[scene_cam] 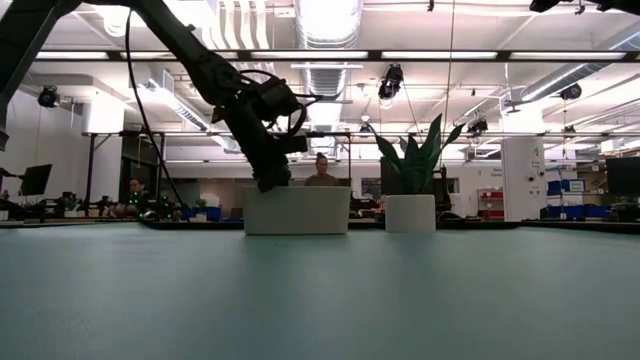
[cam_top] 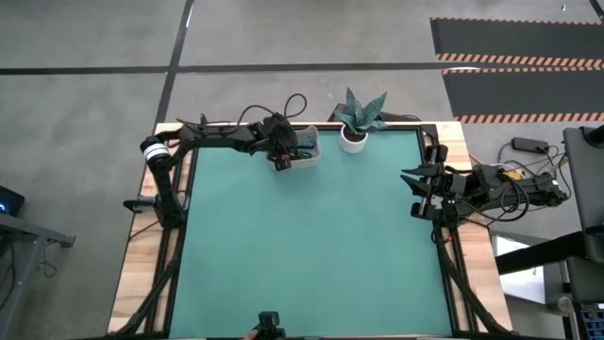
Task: Pick and place USB-C Cables
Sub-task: Put the blue charger cable into the white bin, then return to Home Position
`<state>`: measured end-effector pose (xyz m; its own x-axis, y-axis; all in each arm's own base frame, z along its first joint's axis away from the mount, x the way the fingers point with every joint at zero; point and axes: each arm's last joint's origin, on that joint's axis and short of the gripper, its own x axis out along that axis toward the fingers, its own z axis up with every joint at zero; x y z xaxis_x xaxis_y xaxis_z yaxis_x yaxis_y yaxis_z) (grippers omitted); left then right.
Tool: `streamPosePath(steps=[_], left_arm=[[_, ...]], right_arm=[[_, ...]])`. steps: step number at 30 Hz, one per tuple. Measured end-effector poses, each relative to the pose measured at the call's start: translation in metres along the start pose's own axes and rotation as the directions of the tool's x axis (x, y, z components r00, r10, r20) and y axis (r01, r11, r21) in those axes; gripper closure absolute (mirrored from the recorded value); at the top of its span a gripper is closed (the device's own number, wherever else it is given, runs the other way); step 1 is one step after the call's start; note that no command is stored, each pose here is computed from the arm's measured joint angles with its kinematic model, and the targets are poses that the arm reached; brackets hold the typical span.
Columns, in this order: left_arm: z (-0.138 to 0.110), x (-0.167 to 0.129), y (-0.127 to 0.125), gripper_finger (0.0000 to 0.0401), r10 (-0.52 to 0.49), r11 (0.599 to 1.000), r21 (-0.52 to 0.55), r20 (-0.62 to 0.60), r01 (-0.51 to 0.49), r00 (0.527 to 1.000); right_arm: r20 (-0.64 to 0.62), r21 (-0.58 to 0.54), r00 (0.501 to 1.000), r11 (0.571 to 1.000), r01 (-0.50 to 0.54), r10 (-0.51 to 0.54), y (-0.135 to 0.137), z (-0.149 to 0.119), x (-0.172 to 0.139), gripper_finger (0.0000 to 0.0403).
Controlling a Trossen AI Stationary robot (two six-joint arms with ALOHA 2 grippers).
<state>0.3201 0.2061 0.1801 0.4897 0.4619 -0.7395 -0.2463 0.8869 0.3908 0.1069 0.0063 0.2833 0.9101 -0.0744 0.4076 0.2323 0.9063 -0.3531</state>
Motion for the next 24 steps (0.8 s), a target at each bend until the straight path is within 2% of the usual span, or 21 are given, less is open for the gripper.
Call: streamPosePath(steps=[4, 11, 15, 21, 24], left_arm=[[0.0, -0.001, 0.0, 0.0348, 0.0, 1.0, -0.004, 0.003, 0.001, 1.0], [0.006, -0.012, 0.004, 0.0278, 0.016, 1.0, -0.027, 0.037, -0.015, 0.999], [0.009, -0.023, 0.007, 0.0252, 0.026, 0.999, -0.027, 0.058, -0.025, 0.998], [0.019, -0.053, 0.002, 0.0243, 0.019, 1.0, -0.012, 0.094, -0.018, 0.995], [0.027, -0.074, -0.007, 0.0245, 0.002, 0.999, -0.043, 0.13, 0.004, 0.991]], right_arm=[[0.0, -0.002, 1.0, 1.0, 0.0, 0.0, 0.0, 0.0, 0.0, 0.036], [0.0, -0.002, 1.0, 1.0, 0.0, 0.0, 0.0, 0.0, 0.0, 0.036], [0.0, -0.007, 1.0, 1.0, 0.0, 0.0, 0.0, 0.0, 0.0, 0.036], [-0.003, -0.011, 1.0, 1.0, -0.002, 0.002, 0.0, 0.0, 0.0, 0.036], [-0.014, -0.025, 1.0, 1.0, -0.009, 0.008, 0.001, -0.001, 0.0, 0.036]])
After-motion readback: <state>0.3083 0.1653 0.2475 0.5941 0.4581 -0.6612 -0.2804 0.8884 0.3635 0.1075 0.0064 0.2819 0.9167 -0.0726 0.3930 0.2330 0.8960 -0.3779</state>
